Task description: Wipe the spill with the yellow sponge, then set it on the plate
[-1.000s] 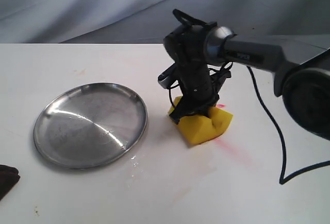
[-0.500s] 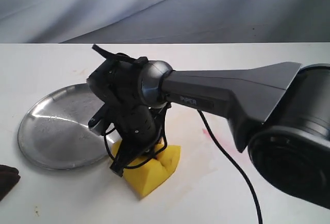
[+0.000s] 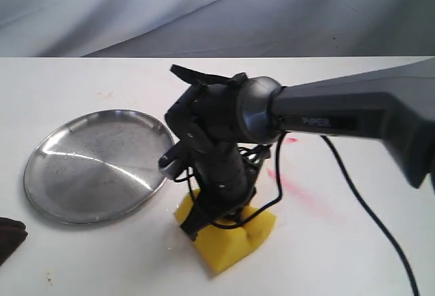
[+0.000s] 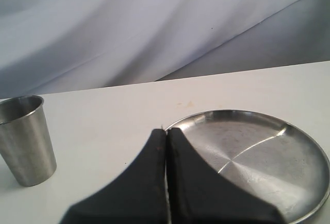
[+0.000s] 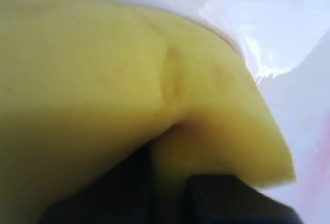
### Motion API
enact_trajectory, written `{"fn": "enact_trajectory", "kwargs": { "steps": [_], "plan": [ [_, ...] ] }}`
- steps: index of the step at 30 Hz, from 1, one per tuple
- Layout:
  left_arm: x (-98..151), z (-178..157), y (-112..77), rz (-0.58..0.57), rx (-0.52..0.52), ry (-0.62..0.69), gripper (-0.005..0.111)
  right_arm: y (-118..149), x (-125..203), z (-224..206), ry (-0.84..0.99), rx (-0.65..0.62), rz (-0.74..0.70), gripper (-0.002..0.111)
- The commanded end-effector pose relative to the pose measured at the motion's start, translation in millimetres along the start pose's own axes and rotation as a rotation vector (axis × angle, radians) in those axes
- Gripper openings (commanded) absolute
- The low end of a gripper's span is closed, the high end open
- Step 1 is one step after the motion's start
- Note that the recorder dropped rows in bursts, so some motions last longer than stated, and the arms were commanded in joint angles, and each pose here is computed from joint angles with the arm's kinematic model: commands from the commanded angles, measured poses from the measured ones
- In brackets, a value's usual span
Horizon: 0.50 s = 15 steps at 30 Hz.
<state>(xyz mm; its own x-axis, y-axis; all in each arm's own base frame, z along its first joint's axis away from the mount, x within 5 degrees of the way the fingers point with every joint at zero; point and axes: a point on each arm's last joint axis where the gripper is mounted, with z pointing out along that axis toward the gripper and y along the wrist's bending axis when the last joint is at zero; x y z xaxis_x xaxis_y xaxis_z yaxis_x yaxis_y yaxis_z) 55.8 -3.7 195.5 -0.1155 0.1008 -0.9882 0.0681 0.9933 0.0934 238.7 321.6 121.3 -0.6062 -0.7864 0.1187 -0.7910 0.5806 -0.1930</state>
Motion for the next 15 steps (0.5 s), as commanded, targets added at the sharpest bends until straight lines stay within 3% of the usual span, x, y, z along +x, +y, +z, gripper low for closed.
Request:
{"fn": "enact_trajectory", "kwargs": {
  "steps": [1, 5, 8, 15],
  "plan": [
    [1, 0, -0.4, -0.003, 0.005, -0.005, 0.0, -42, 35, 10, 0.174, 0.103, 0.086, 0.0],
    [1, 0, -0.4, -0.003, 0.005, -0.005, 0.0, -62, 42, -22, 0.085, 0.083, 0.171, 0.0],
    [1, 0, -0.4, -0.003, 0.005, -0.005, 0.0, -67, 42, -52, -0.089, 0.062, 0.21, 0.0],
    [1, 0, -0.4, -0.003, 0.005, -0.005, 0.0, -58, 27, -118, -0.62, -0.209, 0.267, 0.0]
  ]
}}
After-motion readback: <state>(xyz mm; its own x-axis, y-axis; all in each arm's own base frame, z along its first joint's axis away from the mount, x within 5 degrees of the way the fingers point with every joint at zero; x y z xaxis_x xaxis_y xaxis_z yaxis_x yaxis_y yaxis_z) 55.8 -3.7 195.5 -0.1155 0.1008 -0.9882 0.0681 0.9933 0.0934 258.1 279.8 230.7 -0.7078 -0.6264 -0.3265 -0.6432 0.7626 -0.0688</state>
